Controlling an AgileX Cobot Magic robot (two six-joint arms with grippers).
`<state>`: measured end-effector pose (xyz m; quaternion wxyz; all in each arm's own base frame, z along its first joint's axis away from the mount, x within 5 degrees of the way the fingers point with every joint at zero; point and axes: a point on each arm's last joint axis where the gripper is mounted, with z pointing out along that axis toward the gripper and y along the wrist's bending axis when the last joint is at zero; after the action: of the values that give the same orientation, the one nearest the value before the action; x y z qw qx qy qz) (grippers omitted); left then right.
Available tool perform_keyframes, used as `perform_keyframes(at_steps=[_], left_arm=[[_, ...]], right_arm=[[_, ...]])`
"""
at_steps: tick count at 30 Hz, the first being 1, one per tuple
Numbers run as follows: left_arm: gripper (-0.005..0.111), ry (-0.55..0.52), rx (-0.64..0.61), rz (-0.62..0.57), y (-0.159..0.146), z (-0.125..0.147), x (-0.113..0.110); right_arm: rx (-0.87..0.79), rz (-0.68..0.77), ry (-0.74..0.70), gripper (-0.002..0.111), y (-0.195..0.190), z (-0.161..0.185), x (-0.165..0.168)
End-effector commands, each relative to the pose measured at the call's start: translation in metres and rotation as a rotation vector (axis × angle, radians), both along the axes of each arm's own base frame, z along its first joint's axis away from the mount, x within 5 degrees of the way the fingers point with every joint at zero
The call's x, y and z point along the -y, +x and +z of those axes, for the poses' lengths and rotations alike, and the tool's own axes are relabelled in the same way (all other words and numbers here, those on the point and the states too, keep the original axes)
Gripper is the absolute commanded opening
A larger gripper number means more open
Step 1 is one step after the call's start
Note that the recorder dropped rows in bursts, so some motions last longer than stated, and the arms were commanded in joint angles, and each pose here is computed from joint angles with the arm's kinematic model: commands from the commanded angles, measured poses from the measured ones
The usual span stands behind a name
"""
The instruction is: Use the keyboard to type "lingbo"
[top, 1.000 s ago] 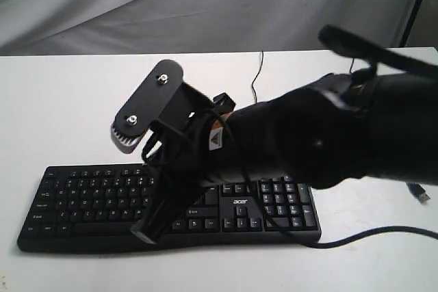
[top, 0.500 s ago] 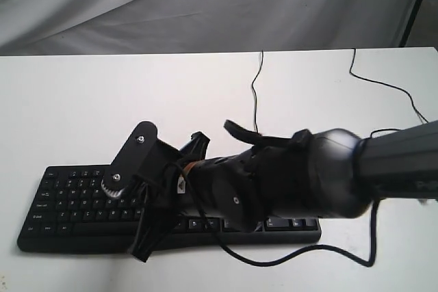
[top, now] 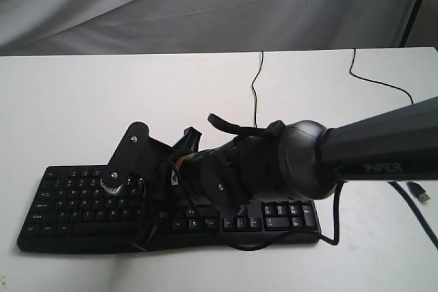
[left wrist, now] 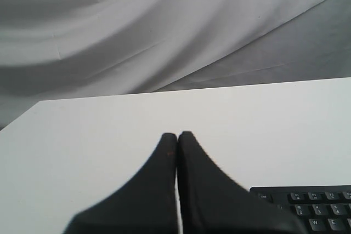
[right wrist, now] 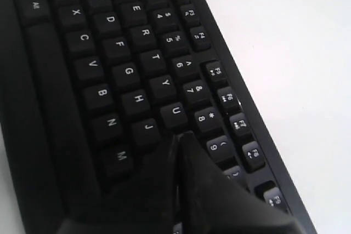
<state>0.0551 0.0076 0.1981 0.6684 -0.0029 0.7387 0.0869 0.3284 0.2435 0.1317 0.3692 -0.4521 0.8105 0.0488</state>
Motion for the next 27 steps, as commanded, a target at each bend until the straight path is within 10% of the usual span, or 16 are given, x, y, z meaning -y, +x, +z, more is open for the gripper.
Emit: perform_keyframes(at_steps=[1, 27], left_arm=[[0.001, -0.004, -0.004, -0.004, 0.0, -0.002, 0.0], [0.001, -0.004, -0.004, -0.004, 0.0, -0.002, 0.0]], right_arm=[[-0.003, 0.011, -0.03, 0.0, 0.004, 0.0, 0.006], [-0.011, 0.013, -0.052, 0.0, 0.0, -0.019, 0.01]])
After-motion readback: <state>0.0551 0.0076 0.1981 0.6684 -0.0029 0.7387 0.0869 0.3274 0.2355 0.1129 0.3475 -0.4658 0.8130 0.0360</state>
